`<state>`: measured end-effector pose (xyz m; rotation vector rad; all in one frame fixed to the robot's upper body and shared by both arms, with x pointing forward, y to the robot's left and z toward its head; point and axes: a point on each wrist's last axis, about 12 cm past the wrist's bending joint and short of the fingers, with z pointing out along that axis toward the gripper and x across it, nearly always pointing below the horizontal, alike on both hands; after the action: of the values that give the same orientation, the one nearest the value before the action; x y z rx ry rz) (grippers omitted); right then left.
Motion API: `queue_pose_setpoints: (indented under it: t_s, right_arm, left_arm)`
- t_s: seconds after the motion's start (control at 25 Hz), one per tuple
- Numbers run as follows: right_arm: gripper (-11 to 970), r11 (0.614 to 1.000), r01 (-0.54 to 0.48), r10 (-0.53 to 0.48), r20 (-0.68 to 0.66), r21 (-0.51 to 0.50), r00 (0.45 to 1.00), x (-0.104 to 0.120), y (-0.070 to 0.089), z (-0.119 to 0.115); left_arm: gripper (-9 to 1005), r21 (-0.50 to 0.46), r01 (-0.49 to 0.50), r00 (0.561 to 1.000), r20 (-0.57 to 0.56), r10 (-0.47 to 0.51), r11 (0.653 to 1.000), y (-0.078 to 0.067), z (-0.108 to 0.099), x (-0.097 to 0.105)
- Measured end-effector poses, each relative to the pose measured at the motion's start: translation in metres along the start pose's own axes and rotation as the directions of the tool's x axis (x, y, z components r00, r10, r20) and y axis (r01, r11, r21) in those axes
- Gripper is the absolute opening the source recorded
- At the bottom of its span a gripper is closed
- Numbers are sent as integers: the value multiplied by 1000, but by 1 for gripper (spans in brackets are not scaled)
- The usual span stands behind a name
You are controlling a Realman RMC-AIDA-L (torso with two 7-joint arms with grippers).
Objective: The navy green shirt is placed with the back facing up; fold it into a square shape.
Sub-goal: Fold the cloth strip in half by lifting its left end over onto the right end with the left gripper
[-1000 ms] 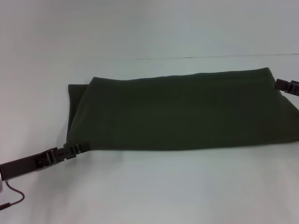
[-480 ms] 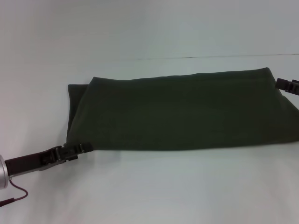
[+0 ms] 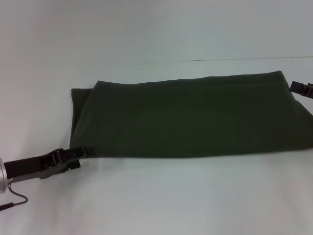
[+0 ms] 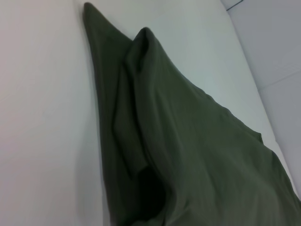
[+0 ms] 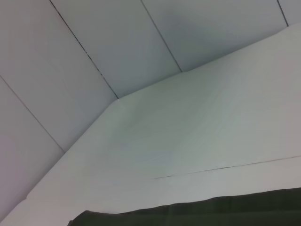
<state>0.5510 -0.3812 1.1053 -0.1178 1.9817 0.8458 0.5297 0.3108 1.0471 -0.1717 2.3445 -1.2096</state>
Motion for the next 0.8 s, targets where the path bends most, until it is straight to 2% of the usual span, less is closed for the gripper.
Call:
queue_pose_setpoints:
  t_s: [0.4,0.8]
  right_arm:
    - [905,1000,-2,2,9,7,1000,-1,-2,-3]
    - [905,1000,-9,9,15,12,1000,0,-3,-6]
  left_arm:
    - [832,-5,56,998,-2,-56,998,1,4,-1]
    - [832,-27,68,998,12,-68,997,4,7,-2]
